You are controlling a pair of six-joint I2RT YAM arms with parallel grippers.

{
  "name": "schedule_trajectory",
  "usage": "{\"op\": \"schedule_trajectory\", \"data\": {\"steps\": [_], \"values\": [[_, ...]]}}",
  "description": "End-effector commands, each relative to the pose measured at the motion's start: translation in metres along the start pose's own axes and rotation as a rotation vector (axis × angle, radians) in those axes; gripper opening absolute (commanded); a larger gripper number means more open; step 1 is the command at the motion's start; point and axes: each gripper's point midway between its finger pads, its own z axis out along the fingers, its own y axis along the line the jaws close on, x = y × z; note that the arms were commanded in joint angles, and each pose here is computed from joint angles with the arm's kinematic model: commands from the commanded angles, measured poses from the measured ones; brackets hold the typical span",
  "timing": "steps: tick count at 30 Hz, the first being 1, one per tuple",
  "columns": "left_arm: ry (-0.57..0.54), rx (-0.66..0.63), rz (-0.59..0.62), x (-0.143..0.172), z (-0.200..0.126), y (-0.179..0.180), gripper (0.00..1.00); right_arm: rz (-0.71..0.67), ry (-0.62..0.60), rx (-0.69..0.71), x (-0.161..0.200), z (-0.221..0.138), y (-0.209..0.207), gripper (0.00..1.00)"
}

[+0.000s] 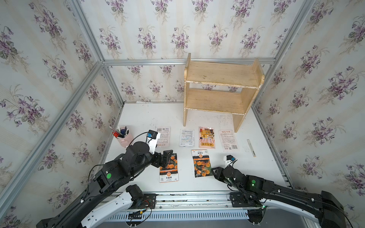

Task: Take the seed bag off the shelf
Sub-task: Place the seed packet at the center of the board, then reset both arms

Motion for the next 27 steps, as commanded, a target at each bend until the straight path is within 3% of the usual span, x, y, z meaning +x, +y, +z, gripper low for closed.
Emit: {"op": "schedule_trajectory", "data": {"steps": [1, 5, 8, 9, 14, 18, 21, 27], "values": [[-0.018, -0.047, 0.008, -0.004, -0.002, 0.008, 1.0, -0.104, -0.064, 0.074, -0.016, -0.009, -0.006, 0.5], [-0.027, -0.108, 0.008, -0.005, 0.0, 0.018, 1.0, -0.209, -0.12, 0.076, -0.036, -0.021, 0.012, 0.72], [-0.036, -0.173, 0.021, -0.005, 0.005, 0.029, 1.0, -0.306, -0.171, 0.059, -0.053, -0.031, 0.036, 0.97], [-0.034, -0.2, 0.025, -0.005, 0.007, 0.033, 1.0, -0.341, -0.198, 0.063, -0.061, -0.035, 0.043, 1.0], [-0.04, -0.298, 0.063, -0.007, 0.018, 0.046, 1.0, -0.443, -0.312, 0.097, -0.105, -0.046, 0.066, 1.0], [-0.041, -0.382, 0.097, -0.011, 0.027, 0.057, 1.0, -0.441, -0.391, 0.046, -0.149, -0.055, 0.075, 1.0], [-0.064, -0.438, 0.126, -0.016, 0.033, 0.064, 1.0, -0.406, -0.445, 0.024, -0.183, -0.061, 0.069, 1.0], [-0.093, -0.568, 0.15, -0.019, 0.05, 0.087, 1.0, -0.363, -0.545, 0.115, -0.235, -0.065, 0.032, 1.0]]}}
